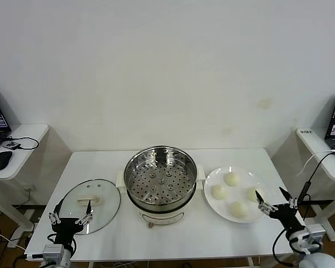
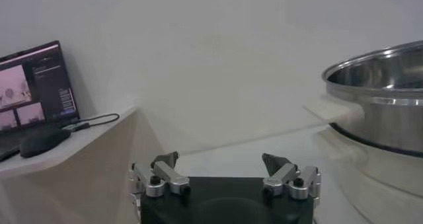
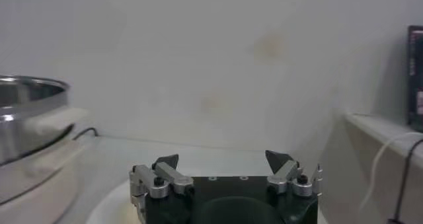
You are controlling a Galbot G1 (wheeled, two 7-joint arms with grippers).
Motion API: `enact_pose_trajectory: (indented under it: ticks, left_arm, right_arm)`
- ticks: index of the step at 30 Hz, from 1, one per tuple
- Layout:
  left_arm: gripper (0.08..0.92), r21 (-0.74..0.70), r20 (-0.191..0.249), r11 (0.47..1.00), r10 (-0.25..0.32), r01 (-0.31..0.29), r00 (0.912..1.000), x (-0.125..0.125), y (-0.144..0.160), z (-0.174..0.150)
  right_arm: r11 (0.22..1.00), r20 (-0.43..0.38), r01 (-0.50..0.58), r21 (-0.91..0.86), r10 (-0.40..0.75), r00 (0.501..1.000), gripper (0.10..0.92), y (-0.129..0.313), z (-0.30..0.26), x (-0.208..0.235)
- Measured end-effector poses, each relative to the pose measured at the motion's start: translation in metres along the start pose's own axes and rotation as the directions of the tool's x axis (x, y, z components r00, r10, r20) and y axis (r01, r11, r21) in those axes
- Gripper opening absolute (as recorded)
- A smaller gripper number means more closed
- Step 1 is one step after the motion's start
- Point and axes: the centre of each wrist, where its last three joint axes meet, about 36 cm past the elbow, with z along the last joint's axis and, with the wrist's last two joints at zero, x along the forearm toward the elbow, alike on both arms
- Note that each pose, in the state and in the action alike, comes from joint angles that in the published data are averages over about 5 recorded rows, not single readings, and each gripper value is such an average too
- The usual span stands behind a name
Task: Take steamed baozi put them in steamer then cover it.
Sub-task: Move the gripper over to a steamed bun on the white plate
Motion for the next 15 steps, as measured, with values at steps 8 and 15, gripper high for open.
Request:
enact_pose_trajectory:
  ticks: [8,15]
  left_arm:
    - [0.823,-0.008,0.008,1.0,-0.007,0.007,0.9999,-0.001,-0.001,-0.004]
    - [0.823,-0.012,0.017,1.0,-0.002,0.002,0.9999,0.001,-0.004,-0.007]
  right_arm:
    - [0.969,-0.073,0.106,0.224,-0.091,0.993,0.823,-0.038,-0.035,-0.039]
    - [0.864,-0.219,0.291,0.411,-0.217,0.951,0.823,-0.073,-0.063,-0.085]
